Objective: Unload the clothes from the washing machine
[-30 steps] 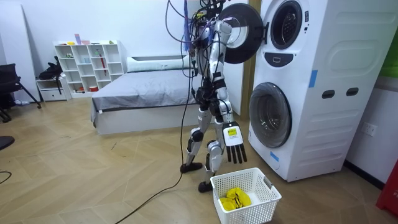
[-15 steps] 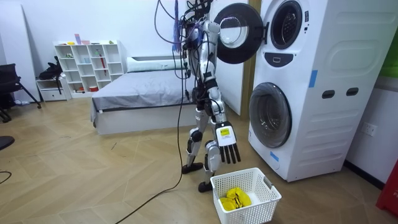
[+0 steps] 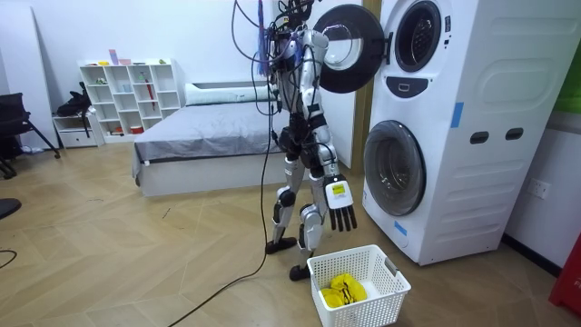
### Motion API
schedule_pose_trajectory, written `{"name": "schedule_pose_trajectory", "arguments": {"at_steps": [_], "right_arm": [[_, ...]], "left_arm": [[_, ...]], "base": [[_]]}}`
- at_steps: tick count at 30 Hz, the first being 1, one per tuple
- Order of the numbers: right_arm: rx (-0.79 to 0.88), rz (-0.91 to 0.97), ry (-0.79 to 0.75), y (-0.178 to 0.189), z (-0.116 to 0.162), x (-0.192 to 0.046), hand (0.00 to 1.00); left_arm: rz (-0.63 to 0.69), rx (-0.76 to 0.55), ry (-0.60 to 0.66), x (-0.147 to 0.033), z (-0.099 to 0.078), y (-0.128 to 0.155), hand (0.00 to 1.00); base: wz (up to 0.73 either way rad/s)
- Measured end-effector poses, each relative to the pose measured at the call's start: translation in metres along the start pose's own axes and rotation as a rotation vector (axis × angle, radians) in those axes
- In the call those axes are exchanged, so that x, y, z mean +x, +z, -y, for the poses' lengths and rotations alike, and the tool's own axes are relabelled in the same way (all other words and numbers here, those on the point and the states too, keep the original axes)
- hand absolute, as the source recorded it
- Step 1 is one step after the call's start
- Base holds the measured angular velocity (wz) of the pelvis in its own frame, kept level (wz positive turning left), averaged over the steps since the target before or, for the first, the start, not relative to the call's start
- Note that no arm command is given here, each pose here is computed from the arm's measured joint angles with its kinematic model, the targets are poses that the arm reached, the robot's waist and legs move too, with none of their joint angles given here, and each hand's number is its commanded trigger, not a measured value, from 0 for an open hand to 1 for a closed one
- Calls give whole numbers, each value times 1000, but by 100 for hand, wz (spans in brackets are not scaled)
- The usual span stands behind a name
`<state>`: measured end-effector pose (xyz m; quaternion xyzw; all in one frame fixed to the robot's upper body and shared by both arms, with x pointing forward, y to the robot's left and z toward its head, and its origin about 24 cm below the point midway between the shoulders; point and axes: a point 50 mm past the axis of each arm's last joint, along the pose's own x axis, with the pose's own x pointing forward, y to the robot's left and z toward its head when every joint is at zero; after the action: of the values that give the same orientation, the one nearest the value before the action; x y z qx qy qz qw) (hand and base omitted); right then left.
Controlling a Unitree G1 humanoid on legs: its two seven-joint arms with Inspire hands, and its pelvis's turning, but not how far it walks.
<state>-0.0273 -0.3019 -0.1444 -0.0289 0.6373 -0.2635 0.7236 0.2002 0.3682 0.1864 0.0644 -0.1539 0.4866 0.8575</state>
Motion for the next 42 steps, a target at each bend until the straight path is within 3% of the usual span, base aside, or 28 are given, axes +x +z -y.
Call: {"name": "schedule_pose_trajectory", "arguments": {"at_steps": [2, 6, 29, 42], "right_arm": [[-15, 2, 37, 5, -8, 1, 0], [-36, -5, 63, 8, -14, 1, 0], [-26, -68, 89, 5, -17, 1, 0], [-119, 12, 123, 36, -35, 2, 0]], "left_arm": [[131, -67, -216, -24, 28, 29, 0], [166, -55, -265, -30, 33, 34, 0], [136, -58, -398, -31, 33, 30, 0], [164, -141, -415, -61, 36, 15, 0]], "base": [[22], [3], [3], [5]]}}
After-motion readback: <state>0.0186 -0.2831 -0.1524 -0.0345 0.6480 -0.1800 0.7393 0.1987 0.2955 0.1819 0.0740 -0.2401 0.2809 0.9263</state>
